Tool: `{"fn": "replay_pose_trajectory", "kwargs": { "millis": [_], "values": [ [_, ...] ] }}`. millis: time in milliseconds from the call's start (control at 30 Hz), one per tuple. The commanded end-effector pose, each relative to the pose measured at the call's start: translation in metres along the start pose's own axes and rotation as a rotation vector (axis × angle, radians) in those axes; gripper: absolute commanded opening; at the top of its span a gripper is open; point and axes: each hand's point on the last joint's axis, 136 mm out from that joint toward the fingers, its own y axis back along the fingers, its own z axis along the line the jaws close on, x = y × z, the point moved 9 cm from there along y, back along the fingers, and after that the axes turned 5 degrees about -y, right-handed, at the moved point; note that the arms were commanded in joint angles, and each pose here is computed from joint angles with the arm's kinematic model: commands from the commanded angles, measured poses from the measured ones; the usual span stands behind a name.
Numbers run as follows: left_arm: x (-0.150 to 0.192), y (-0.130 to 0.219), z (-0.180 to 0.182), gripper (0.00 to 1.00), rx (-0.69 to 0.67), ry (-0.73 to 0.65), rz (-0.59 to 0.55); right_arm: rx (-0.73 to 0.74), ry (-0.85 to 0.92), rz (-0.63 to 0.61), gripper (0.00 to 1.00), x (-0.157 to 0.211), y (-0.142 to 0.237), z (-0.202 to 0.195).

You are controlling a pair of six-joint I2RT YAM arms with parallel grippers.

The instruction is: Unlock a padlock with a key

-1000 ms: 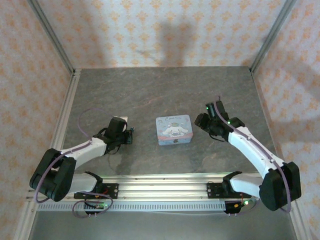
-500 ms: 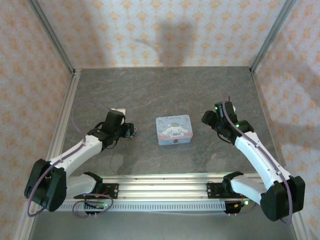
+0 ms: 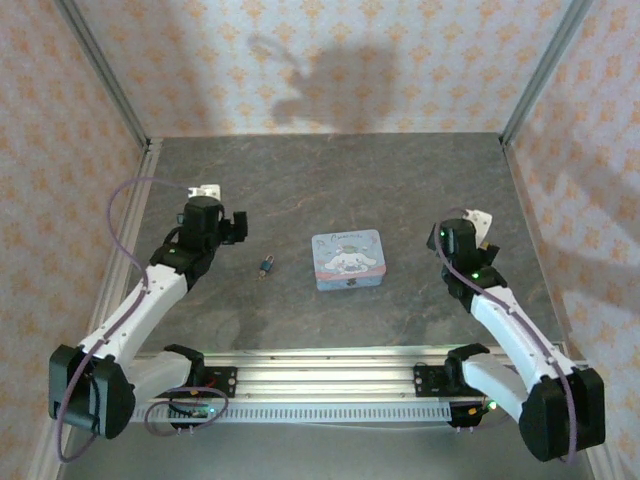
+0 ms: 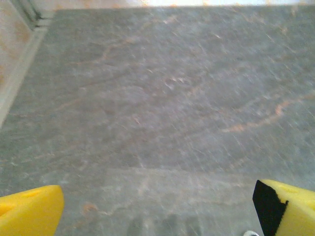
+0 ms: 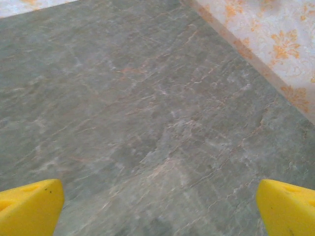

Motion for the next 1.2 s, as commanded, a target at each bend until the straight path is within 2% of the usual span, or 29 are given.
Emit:
{"fn": "replay_pose_trajectory", "kwargs": {
  "millis": [0,67,200,367,467,567,733,833,900,1000,1167],
  "values": [
    [0.007,-0.013,0.011,1.00,-0.048,-0.072,-0.099,-0.021,-0.039,-0.128,0.99,-0.009,-0.013,-0.002],
    [0.019,-0.021,0.015,1.00,-0.087,-0.101,-0.123,-0.021,-0.064,-0.164,0.99,-0.004,-0.022,-0.007],
    [0.041,-0.029,0.024,1.00,-0.145,-0.020,-0.232,-0.058,-0.096,-0.248,0.99,0.007,-0.036,-0.005],
    [0.060,-0.033,0.030,1.00,-0.191,-0.010,-0.317,-0.114,-0.087,-0.243,0.99,0.019,-0.056,0.006],
    [0.067,-0.034,0.030,1.00,-0.161,0.013,-0.332,-0.119,-0.054,-0.217,0.99,0.017,-0.061,0.011],
    [0.075,-0.041,0.026,1.00,-0.122,0.028,-0.364,-0.118,-0.024,-0.262,0.99,0.017,-0.062,0.010],
    [0.070,-0.065,0.013,1.00,-0.039,-0.023,-0.308,-0.108,-0.026,-0.306,0.99,0.027,-0.075,0.009],
    [0.071,-0.080,0.010,1.00,-0.034,-0.040,-0.261,-0.074,-0.005,-0.284,0.99,0.029,-0.095,0.017],
    [0.071,-0.091,0.007,1.00,-0.030,-0.054,-0.233,-0.060,-0.015,-0.203,0.99,0.024,-0.100,0.015],
    [0.068,-0.096,0.016,1.00,-0.057,-0.005,-0.185,-0.059,-0.032,-0.202,0.99,0.024,-0.102,0.012],
    [0.066,-0.097,0.017,1.00,-0.071,0.006,-0.183,-0.060,-0.031,-0.211,0.99,0.024,-0.101,0.011]
  ]
}}
